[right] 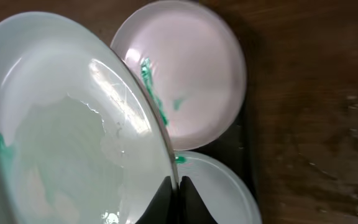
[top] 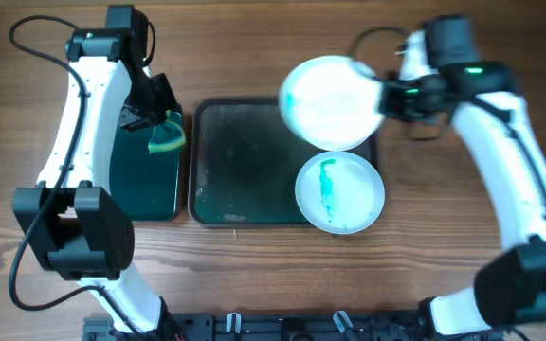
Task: Clean dirty plates on tray and stack at the side
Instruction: 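Lift the cleaned plate with the right gripper and move it right, then set the plate down right of the tray and release it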
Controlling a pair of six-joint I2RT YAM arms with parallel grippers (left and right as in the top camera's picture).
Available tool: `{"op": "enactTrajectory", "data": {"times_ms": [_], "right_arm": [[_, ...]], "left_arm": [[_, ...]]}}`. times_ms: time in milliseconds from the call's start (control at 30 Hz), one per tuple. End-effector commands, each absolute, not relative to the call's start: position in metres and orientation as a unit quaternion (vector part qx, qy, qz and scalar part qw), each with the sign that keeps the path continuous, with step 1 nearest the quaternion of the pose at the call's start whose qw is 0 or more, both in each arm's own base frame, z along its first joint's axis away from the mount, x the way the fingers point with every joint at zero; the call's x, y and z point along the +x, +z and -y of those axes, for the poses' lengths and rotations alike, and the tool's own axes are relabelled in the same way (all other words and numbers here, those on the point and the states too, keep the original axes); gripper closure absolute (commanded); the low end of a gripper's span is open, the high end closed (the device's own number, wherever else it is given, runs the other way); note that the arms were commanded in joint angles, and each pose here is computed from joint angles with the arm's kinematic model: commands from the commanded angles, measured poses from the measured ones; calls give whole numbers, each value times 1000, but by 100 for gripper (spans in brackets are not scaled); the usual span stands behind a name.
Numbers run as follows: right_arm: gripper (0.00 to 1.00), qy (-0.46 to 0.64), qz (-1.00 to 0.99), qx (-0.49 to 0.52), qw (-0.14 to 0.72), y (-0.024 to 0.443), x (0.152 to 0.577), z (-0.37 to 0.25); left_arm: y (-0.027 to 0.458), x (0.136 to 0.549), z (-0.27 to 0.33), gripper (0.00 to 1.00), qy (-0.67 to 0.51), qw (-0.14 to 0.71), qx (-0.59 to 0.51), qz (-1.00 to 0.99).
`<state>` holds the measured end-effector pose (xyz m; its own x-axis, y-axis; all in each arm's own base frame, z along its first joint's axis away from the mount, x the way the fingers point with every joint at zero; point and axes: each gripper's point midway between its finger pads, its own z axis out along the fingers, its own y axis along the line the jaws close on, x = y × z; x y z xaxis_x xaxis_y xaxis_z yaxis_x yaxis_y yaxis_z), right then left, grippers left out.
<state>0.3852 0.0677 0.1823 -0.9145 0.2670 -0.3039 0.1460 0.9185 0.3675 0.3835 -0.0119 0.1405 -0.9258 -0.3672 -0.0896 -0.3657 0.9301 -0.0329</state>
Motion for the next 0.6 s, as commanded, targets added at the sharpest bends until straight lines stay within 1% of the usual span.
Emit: {"op": "enactTrajectory", "data": {"times_ms": [0, 100, 200, 333, 467, 567], "right_arm": [[96, 169, -951, 162, 203, 203, 374, 0], [96, 113, -941, 257, 188, 175, 356, 72], [96, 52, -926, 335, 163, 129, 332, 116], [96, 39, -912, 370, 174, 78, 319, 140], [96, 34, -910, 368, 189, 40, 316, 140], [96, 35, -911, 368, 181, 28, 317, 140]], "left_arm": [[152, 391, 40, 96, -23, 73, -145, -987], [153, 396, 62, 96, -30, 89, -118, -989], [155, 399, 79, 96, -36, 100, -100, -989], [155, 400, 89, 96, -38, 105, -88, -990], [156, 401, 92, 96, -40, 108, -85, -990], [156, 401, 92, 96, -40, 108, -85, -990]]}}
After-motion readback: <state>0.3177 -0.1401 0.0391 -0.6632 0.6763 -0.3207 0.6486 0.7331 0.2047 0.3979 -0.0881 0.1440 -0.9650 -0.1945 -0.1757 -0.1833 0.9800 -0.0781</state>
